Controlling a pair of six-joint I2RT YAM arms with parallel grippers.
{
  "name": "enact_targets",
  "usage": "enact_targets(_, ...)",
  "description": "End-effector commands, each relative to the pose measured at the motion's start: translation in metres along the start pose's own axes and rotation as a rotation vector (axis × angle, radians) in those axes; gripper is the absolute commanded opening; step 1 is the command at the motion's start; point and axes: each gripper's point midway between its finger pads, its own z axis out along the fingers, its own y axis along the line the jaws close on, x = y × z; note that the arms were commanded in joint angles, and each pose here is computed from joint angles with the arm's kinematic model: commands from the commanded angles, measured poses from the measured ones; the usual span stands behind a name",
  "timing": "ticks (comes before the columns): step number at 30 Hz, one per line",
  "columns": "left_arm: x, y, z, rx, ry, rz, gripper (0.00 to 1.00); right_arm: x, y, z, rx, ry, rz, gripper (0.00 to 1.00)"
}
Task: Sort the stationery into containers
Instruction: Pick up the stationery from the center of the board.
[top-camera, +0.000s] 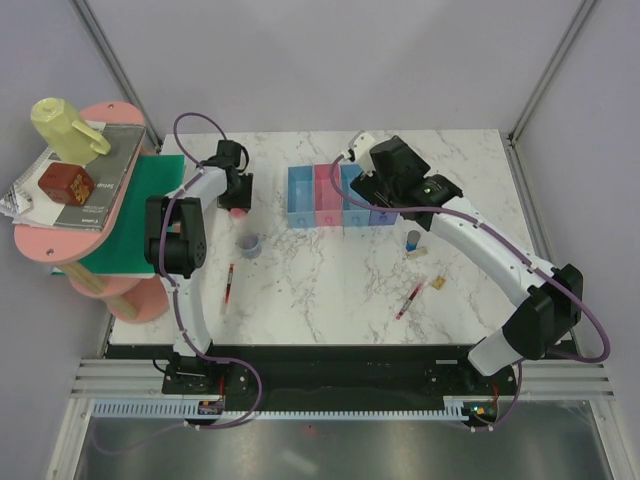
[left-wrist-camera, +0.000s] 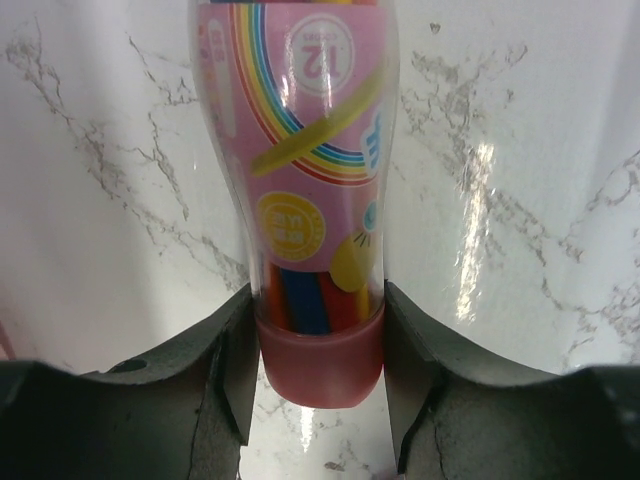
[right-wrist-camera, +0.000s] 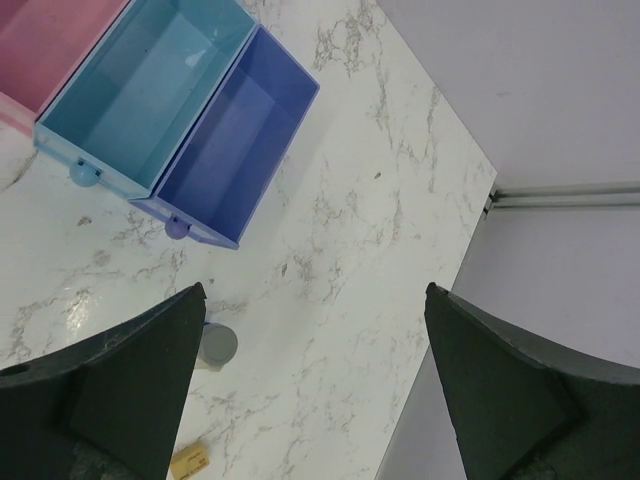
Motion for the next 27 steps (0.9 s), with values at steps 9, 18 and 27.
enact_targets(9, -0.052, -0.004, -0.11, 0.09, -0.25, 0.325, 0.02, -0.059, -0.015, -0.032, -0.19, -0.182, 0.141, 0.98)
enact_targets(18, -0.068, -0.04, -0.183, 0.176, -0.436, 0.541, 0.02, -0.102, 0.0, -0.089, -0.554, -0.374, 0.224, 0.98)
enact_targets(27, -0.049, -0.078, -0.257, 0.262, -0.62, 0.758, 0.02, -0.121, -0.018, -0.124, -0.802, -0.451, 0.369, 0.98)
